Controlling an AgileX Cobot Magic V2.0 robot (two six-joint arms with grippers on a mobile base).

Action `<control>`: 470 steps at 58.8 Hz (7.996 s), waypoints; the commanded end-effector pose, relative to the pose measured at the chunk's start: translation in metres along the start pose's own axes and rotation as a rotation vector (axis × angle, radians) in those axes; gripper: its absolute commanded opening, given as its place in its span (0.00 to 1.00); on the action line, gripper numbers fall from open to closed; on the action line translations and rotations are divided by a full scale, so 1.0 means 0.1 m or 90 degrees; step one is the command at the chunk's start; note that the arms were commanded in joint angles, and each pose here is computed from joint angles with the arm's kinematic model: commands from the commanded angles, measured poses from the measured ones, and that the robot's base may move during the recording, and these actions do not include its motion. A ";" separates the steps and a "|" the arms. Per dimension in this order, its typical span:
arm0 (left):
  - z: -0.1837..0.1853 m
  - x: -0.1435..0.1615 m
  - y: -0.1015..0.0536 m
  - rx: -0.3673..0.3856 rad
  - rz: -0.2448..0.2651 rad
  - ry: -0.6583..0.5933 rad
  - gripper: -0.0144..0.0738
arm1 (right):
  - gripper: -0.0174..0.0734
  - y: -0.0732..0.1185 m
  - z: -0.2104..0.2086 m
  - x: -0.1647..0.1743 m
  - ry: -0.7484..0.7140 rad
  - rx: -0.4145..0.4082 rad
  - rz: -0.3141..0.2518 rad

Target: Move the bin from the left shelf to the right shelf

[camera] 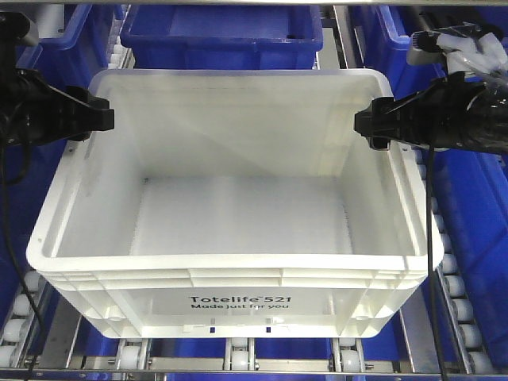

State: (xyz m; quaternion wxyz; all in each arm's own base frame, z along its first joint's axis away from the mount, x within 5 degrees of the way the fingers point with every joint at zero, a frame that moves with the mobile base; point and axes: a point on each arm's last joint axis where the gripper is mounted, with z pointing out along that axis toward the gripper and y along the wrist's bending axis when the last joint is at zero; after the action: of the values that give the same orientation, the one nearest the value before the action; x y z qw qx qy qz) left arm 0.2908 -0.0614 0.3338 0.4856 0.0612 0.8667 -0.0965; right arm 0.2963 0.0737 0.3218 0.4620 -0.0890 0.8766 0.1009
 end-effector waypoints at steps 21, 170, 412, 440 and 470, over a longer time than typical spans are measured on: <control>-0.24 -0.19 -0.04 0.004 0.000 -0.091 0.62 | 0.84 0.01 -0.27 -0.21 -0.120 0.014 -0.056; -1.50 1.48 0.10 -0.026 0.031 -0.393 0.61 | 0.84 -0.08 -1.48 1.58 -0.448 0.080 -0.117; -1.39 2.36 0.16 -0.013 0.037 -0.390 0.16 | 0.18 -0.08 -1.48 1.59 -0.442 0.078 -0.113; -1.39 2.36 0.16 -0.013 0.037 -0.390 0.16 | 0.18 -0.11 -1.39 2.34 -0.423 0.069 -0.136; -1.39 2.36 0.17 -0.013 0.037 -0.387 0.16 | 0.18 -0.11 -1.37 2.42 -0.397 0.061 -0.128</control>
State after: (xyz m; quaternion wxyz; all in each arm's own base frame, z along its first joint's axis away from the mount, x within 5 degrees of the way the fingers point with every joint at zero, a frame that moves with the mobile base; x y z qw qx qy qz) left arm 0.0557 -0.0101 0.1992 0.7052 0.0514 0.7029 -0.0775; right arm 0.0552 0.0134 0.1959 0.6987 -0.1232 0.7035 0.0403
